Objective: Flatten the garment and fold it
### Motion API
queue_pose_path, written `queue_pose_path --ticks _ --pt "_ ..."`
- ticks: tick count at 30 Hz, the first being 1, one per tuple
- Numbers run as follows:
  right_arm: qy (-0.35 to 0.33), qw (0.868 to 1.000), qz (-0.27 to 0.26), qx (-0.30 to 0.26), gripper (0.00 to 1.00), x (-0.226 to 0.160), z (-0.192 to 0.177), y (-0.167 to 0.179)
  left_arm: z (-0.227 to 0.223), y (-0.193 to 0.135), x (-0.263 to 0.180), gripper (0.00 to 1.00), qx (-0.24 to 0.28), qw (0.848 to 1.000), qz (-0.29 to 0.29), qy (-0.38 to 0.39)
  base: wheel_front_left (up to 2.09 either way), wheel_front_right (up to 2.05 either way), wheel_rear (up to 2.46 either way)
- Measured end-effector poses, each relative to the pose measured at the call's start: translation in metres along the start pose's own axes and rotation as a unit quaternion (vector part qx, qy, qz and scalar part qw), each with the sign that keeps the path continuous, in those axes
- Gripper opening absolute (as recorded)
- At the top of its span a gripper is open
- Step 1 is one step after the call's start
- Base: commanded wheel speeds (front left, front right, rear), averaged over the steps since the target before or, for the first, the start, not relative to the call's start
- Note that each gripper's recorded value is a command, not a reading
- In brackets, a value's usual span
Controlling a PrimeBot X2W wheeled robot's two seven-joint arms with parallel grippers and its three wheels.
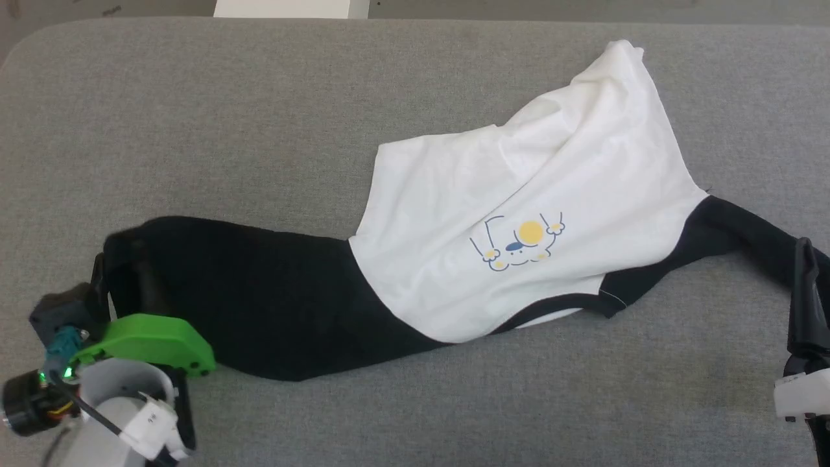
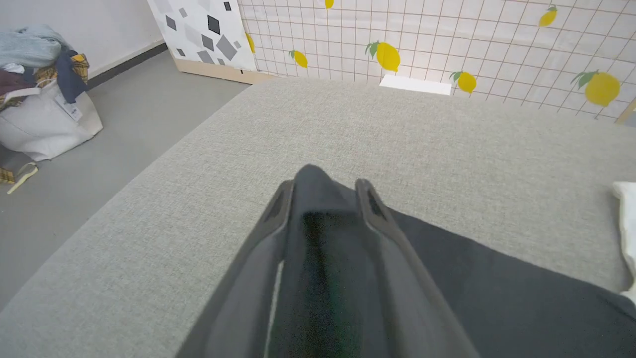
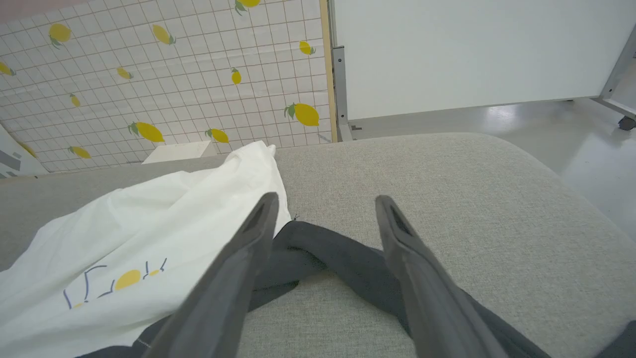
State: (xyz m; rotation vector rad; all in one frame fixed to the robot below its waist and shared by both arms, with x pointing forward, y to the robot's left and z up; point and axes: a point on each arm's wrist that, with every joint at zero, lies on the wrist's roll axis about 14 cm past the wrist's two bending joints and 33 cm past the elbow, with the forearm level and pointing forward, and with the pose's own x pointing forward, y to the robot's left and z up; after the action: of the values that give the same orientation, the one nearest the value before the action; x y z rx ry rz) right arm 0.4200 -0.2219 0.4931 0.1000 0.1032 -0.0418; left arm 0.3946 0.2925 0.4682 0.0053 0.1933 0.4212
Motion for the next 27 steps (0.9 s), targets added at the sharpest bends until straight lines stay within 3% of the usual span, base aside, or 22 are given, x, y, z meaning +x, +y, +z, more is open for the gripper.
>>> queue_pose_path --ticks 4,7,14,17,21,27 --pt "-0.001 1.000 0.002 0.001 1.00 -0.001 0.002 0.001 0.014 -0.011 -0.004 1.00 -0.039 0.998 -0.012 -0.045 0.00 0.00 0.00" --pt "-0.006 1.000 0.002 0.001 1.00 -0.003 0.005 0.002 0.051 -0.023 -0.011 1.00 -0.061 0.991 -0.043 -0.115 0.00 0.00 0.00" --pt "-0.013 1.000 0.007 0.005 1.00 -0.008 0.011 0.005 0.147 -0.066 -0.058 1.00 -0.084 0.945 -0.137 -0.284 0.00 0.00 0.00" --pt "-0.015 1.000 0.006 0.008 1.00 -0.011 0.012 0.003 0.145 -0.080 -0.074 1.00 -0.095 0.940 -0.157 -0.286 0.00 0.00 0.00" --pt "-0.014 1.000 0.005 0.011 1.00 -0.017 0.012 0.003 0.118 -0.092 -0.086 1.00 -0.105 0.948 -0.173 -0.247 0.00 0.00 0.00" --pt "-0.018 0.998 0.058 0.007 1.00 -0.003 0.027 0.039 0.105 -0.098 -0.084 1.00 -0.089 0.951 -0.181 -0.233 0.00 0.00 0.00"
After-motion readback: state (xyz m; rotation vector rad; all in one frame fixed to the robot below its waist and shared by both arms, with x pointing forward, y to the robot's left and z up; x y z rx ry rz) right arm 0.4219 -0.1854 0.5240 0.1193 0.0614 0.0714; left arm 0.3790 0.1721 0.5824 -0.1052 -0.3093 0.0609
